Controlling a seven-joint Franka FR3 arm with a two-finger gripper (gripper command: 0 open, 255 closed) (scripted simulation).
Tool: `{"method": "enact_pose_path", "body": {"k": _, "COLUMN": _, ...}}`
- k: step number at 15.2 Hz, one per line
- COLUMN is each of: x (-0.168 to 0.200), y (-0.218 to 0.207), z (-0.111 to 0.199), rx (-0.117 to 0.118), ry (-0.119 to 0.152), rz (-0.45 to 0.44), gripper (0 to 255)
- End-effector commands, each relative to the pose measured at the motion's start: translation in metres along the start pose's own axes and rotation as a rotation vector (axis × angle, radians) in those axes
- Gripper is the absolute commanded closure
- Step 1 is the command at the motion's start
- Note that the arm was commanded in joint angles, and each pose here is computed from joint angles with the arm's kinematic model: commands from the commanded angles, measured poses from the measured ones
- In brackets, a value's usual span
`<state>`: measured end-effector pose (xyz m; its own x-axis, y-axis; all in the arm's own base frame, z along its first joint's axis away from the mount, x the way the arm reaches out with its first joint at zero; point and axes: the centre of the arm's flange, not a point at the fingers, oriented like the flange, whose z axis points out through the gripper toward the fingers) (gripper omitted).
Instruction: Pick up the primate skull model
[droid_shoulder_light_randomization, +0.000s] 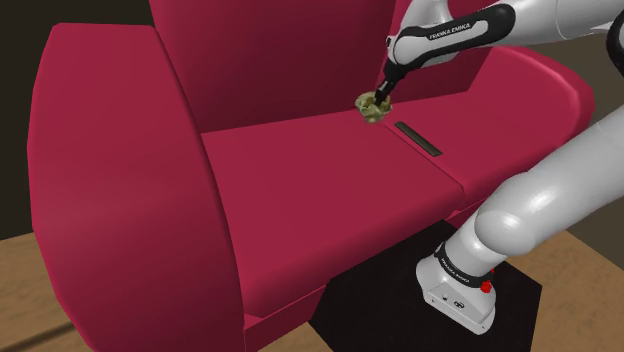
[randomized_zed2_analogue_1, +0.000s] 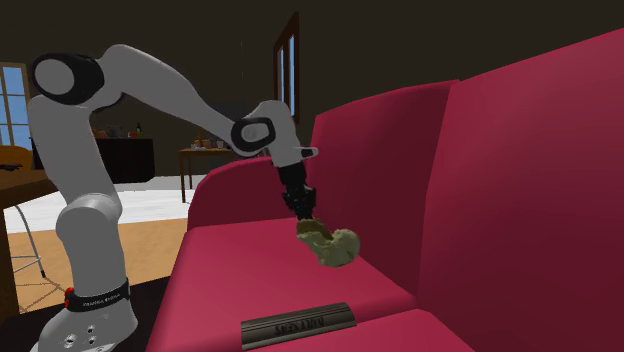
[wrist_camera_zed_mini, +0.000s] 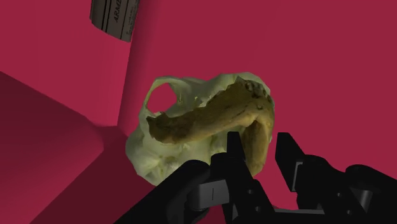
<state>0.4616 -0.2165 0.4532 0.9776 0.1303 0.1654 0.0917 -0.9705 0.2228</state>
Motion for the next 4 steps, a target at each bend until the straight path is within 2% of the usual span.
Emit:
{"method": "enact_pose_path", "body": {"k": 1, "x": 0.0023, "y": 0.0031, "z": -0.0116, "rx": -0.001, "ry": 0.002, "rz": 0.0, "gripper": 255}}
{"method": "enact_pose_path", "body": {"k": 4, "x": 0.0032, "y": 0.0044, "z": -0.0174, "rx": -0.001, "ry": 0.002, "rz": 0.0, "gripper": 255}}
